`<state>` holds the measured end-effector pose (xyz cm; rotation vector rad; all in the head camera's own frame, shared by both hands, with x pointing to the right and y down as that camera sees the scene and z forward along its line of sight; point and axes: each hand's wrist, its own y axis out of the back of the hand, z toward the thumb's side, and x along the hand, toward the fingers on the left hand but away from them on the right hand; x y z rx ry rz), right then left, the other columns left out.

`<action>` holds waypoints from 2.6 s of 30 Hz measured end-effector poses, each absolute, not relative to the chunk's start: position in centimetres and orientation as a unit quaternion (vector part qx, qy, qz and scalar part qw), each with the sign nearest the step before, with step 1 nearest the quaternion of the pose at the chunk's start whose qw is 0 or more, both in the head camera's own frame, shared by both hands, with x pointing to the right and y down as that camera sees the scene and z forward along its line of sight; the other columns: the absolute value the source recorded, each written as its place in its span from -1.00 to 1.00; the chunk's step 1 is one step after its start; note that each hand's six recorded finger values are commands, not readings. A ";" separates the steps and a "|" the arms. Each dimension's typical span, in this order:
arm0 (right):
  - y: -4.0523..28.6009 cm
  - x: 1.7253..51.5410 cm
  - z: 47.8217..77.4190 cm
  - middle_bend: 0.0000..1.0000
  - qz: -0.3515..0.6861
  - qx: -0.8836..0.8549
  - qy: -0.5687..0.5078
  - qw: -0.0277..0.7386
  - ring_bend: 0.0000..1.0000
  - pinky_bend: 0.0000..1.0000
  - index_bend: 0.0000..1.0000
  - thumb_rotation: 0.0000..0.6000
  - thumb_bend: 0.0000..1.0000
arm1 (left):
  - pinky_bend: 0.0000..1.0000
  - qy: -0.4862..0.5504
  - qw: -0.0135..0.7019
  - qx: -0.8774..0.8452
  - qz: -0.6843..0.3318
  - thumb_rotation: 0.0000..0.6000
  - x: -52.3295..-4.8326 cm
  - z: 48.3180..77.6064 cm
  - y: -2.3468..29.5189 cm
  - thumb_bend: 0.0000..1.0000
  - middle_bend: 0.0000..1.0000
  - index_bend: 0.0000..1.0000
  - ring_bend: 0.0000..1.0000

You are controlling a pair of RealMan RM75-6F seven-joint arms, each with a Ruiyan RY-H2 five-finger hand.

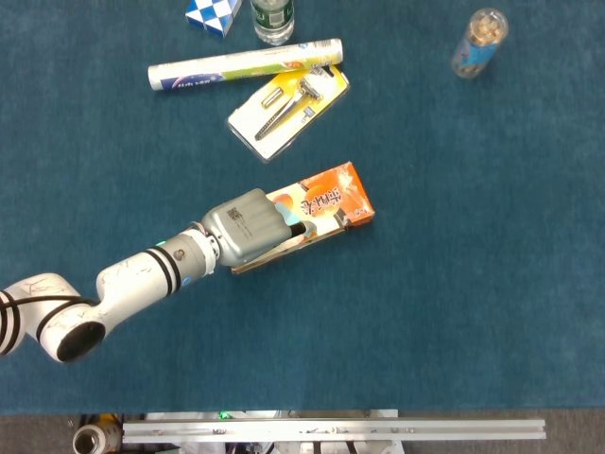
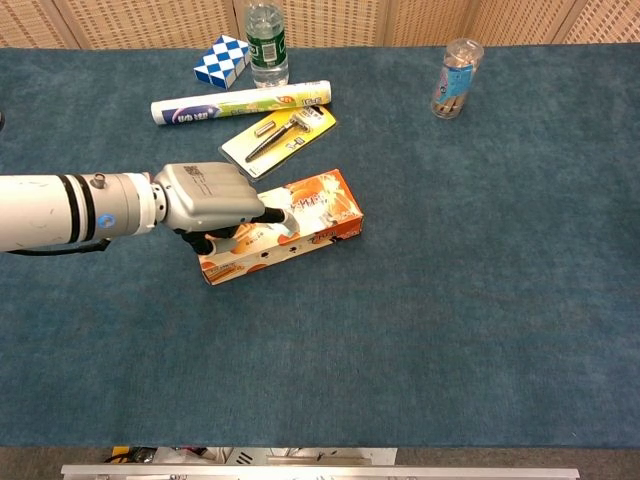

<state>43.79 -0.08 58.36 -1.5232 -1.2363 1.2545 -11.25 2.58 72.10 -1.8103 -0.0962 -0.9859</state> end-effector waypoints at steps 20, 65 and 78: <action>-0.1 43.8 58.4 0.86 0.493 -0.602 -0.490 0.394 1.00 1.00 -0.21 1.00 0.11 | 0.98 -0.033 0.512 -0.746 -0.424 1.00 -12.8 71.9 2.3 0.55 0.96 -0.78 1.00; 0.3 44.0 57.5 0.86 0.488 -0.597 -0.497 0.398 1.00 1.00 -0.21 1.00 0.11 | 0.98 -0.037 0.518 -0.749 -0.413 1.00 -12.7 71.5 3.7 0.55 0.95 -0.78 1.00; 0.5 45.2 56.9 0.67 0.495 -0.585 -0.504 0.397 0.93 1.00 -0.21 1.00 0.03 | 0.77 0.076 0.506 -0.746 -0.427 1.00 -16.9 68.2 1.7 0.43 0.68 -0.82 0.69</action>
